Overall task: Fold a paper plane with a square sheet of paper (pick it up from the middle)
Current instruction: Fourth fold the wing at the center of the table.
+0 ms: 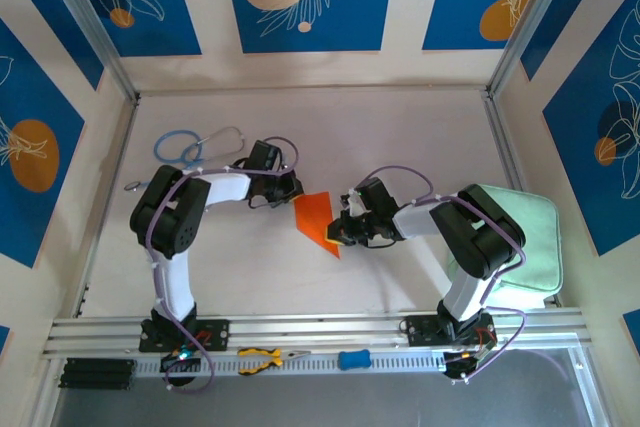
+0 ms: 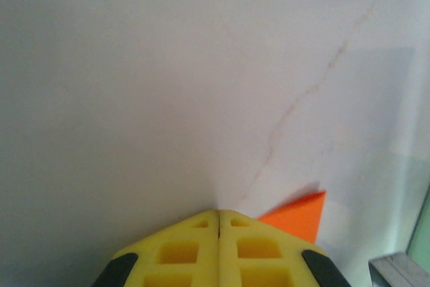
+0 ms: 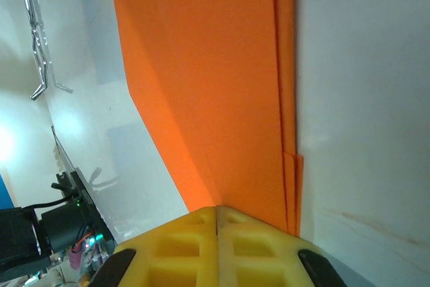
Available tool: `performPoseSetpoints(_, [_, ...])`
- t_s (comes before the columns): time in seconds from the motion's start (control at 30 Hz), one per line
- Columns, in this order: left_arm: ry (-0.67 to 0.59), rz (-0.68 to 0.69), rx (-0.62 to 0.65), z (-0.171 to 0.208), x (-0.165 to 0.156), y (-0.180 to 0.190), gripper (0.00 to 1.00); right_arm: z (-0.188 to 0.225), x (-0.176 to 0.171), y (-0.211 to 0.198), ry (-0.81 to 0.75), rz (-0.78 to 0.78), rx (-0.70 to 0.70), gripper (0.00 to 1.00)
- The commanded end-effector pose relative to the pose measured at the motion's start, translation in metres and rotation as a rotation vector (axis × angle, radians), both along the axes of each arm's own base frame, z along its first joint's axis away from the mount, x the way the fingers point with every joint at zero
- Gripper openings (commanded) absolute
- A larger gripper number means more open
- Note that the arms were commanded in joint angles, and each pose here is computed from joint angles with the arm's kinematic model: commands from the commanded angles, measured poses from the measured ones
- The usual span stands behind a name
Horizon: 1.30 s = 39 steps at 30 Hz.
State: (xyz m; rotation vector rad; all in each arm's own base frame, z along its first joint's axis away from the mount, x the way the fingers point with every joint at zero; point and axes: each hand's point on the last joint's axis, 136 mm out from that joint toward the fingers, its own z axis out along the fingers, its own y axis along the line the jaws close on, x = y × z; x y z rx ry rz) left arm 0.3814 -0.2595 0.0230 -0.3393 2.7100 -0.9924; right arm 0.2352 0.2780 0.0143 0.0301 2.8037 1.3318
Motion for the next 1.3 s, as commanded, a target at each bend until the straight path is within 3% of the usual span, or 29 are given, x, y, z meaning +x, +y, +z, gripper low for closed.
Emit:
performPoseSetpoints(0.0, [-0.002,0.045,0.098,-0.008,0.011,0.024,0.02,-0.039,-0.037,-0.028,0.169,0.005,-0.136,0.00])
performPoseSetpoints(0.3, [-0.139,0.054,0.050,0.051,0.010,0.023,0.05,-0.034,-0.033,-0.029,0.155,0.011,-0.134,0.00])
performPoseSetpoints(0.47, [-0.190,-0.084,-0.061,0.071,-0.016,-0.014,0.06,-0.030,-0.030,-0.030,0.143,0.015,-0.121,0.00])
performPoseSetpoints(0.77, [-0.114,-0.227,-0.163,0.031,-0.056,-0.064,0.05,-0.027,-0.026,-0.031,0.145,0.007,-0.118,0.00])
performPoseSetpoints(0.97, [-0.051,-0.210,-0.114,-0.005,-0.064,-0.056,0.04,-0.020,-0.022,-0.027,0.132,0.015,-0.100,0.01])
performPoseSetpoints(1.27, [0.026,-0.217,-0.045,-0.041,-0.084,-0.040,0.04,0.024,0.001,-0.007,0.013,0.035,-0.055,0.01])
